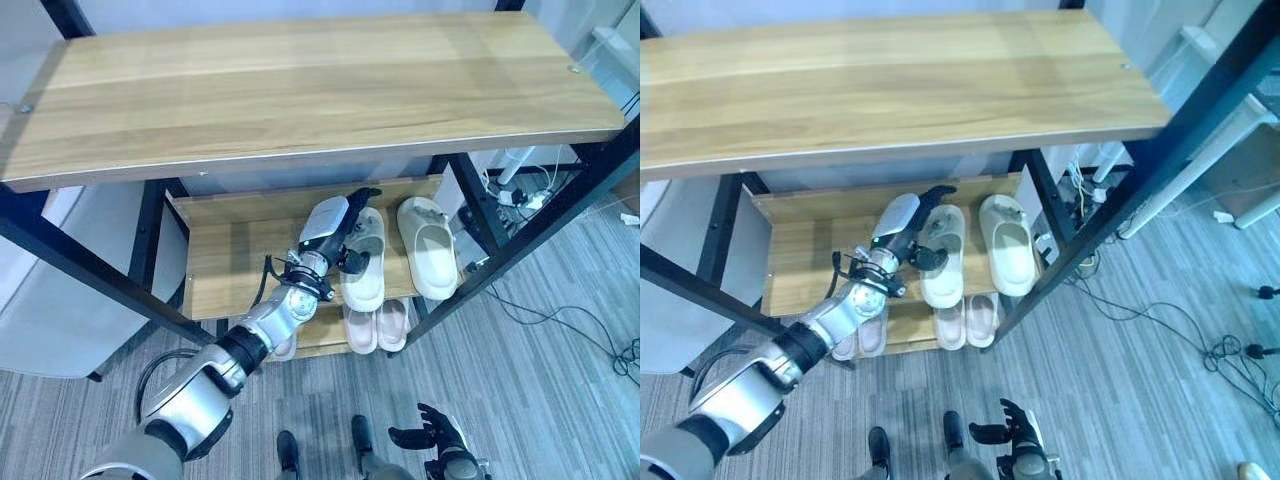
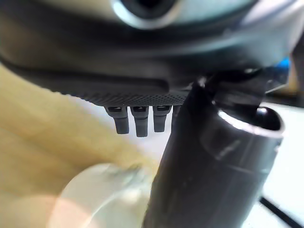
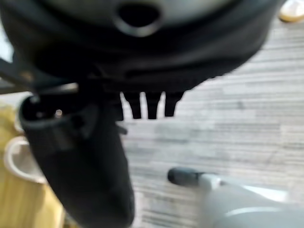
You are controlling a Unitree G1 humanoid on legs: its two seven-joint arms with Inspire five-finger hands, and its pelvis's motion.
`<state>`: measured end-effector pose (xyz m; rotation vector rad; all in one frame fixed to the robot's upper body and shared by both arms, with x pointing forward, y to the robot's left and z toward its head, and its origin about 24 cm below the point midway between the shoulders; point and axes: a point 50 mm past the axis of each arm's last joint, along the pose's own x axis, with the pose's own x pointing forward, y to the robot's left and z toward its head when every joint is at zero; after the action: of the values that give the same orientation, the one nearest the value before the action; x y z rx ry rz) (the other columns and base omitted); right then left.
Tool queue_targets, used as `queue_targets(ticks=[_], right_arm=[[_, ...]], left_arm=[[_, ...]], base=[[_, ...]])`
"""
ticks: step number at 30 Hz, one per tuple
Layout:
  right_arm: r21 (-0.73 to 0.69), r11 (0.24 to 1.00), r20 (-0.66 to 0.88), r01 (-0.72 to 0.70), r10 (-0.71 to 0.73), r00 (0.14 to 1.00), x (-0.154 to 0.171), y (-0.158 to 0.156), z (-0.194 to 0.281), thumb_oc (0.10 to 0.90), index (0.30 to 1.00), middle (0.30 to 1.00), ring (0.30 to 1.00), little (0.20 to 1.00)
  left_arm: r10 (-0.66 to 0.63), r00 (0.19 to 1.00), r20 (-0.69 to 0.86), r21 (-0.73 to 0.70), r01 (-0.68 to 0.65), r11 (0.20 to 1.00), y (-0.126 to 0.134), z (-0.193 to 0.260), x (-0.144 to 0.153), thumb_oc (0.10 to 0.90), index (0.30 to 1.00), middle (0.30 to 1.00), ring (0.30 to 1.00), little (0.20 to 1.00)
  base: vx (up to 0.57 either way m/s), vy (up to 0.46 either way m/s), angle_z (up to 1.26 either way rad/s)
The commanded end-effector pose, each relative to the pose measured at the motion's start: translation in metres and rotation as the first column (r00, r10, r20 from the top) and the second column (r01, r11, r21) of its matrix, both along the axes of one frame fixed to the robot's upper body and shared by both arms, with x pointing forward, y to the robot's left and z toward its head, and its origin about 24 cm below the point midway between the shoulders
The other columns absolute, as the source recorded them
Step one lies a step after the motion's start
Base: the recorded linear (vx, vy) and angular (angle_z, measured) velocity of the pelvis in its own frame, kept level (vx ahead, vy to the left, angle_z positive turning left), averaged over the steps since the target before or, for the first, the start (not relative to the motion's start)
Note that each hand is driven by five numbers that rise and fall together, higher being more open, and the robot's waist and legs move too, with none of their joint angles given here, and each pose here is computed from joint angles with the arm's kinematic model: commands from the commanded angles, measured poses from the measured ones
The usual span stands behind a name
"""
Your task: Arrange the slippers neatly on the shoe rack.
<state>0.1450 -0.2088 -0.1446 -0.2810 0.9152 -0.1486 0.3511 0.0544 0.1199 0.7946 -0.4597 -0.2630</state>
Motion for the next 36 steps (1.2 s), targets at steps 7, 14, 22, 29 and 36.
queue_targets(ticks=[7,14,22,29,36], right_arm=[[0.026,0.998,-0.064,0.058,-0.057,0.996,-0.019,0.001,-0.008,0.800,0.900,0.900,0.900,0.900],[0.036,0.998,-0.094,0.052,-0.048,0.994,-0.028,0.005,-0.012,0.800,0.900,0.900,0.900,0.900],[0.024,0.999,-0.091,0.038,-0.036,0.995,-0.030,0.005,-0.012,0.800,0.900,0.900,0.900,0.900],[-0.001,0.999,-0.081,0.037,-0.037,0.996,-0.028,0.000,-0.010,0.800,0.900,0.900,0.900,0.900],[-0.007,1.000,-0.070,0.027,-0.028,0.997,-0.023,0.001,-0.009,0.800,0.900,0.900,0.900,0.900]], left_arm=[[-0.032,0.987,0.159,-0.175,0.061,0.983,0.019,0.047,-0.002,0.800,0.900,0.900,0.900,0.900],[-0.015,0.998,0.060,-0.125,0.022,0.992,0.039,0.012,-0.011,0.800,0.900,0.900,0.900,0.900],[-0.026,0.998,-0.050,-0.089,0.022,0.996,0.032,-0.021,-0.019,0.800,0.900,0.900,0.900,0.900],[-0.040,0.997,-0.065,-0.043,0.037,0.998,0.021,-0.031,-0.022,0.800,0.900,0.900,0.900,0.900],[-0.048,0.988,-0.147,-0.058,0.040,0.997,0.010,-0.047,-0.024,0.800,0.900,0.900,0.900,0.900]], base=[[0.02,0.002,0.05],[0.02,-0.001,0.00],[0.00,0.000,0.00],[0.00,0.000,0.00],[-0.01,-0.012,-0.03]])
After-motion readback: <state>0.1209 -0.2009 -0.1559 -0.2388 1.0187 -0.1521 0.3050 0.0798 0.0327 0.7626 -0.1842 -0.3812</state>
